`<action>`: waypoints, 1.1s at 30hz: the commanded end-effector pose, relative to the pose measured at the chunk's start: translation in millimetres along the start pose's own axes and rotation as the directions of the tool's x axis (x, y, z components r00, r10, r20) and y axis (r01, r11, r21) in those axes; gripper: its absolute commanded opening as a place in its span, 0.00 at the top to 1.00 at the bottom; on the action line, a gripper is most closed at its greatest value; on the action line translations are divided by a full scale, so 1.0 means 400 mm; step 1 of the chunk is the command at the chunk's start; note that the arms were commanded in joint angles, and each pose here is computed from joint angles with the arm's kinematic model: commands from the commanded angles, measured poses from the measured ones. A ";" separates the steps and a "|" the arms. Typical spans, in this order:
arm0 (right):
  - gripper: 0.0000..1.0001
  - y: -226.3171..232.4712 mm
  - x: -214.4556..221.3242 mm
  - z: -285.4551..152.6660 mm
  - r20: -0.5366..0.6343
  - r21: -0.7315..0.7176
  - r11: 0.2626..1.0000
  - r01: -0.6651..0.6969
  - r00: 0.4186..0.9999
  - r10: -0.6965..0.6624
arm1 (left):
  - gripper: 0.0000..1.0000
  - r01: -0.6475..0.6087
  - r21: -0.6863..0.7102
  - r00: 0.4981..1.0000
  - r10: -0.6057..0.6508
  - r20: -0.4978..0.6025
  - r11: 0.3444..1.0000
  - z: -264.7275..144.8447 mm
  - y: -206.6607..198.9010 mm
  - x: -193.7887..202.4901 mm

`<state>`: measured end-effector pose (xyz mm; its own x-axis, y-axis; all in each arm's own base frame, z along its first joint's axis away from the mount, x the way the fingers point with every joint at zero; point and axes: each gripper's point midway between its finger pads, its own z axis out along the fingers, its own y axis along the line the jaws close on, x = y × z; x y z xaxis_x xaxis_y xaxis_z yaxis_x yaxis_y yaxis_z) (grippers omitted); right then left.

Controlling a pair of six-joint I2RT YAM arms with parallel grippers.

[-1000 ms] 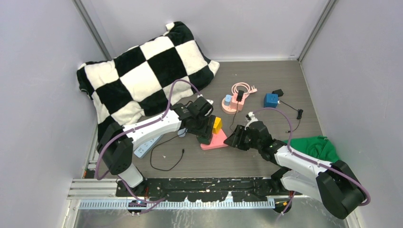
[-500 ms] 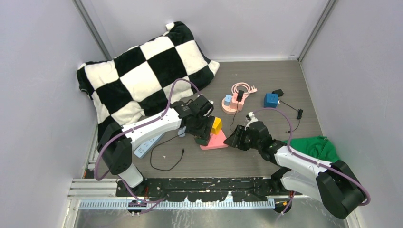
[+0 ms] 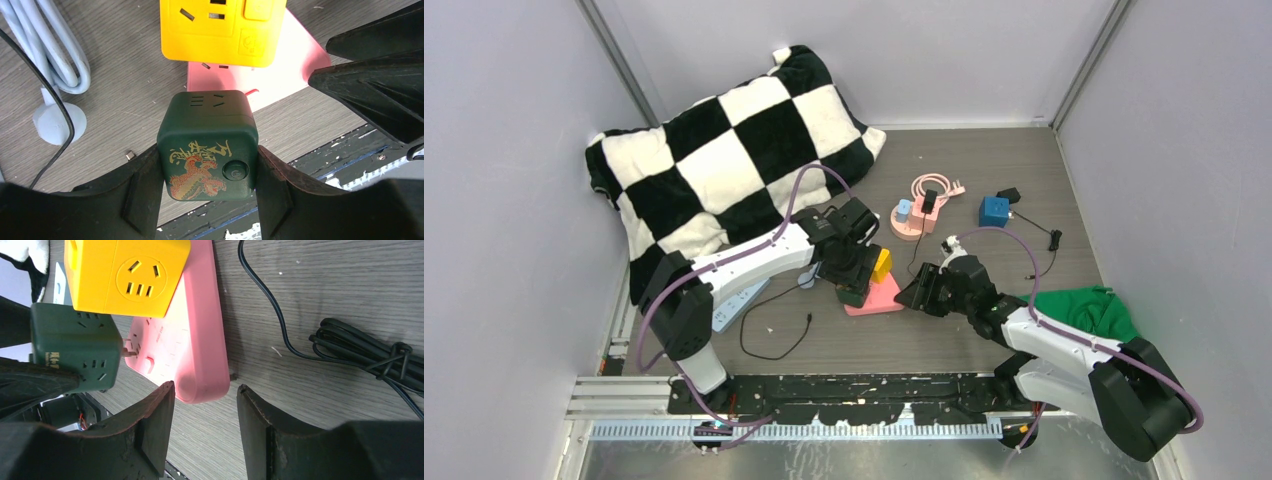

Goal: Insert the plug
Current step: Insert the plug into the socket.

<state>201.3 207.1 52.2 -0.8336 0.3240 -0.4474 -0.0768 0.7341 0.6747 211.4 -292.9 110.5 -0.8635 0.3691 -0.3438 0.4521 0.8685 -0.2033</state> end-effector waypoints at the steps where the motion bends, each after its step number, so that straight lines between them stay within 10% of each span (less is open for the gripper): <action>1: 0.46 0.023 -0.018 -0.006 0.038 -0.040 0.999 0.016 0.999 -0.014 | 1.00 -0.021 0.037 1.000 0.020 0.017 0.999 -0.010 -0.021 -0.023; 33: 0.45 0.018 -0.012 -0.009 0.037 -0.042 0.999 0.016 0.999 -0.014 | 1.00 -0.055 0.022 0.996 0.056 -0.065 0.998 0.021 -0.012 0.004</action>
<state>199.1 205.7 52.3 -0.8306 0.3256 -0.4517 -0.0815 0.7314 0.6770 209.1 -301.3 106.3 -0.8561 0.4170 -0.3053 0.4904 0.8418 -0.2254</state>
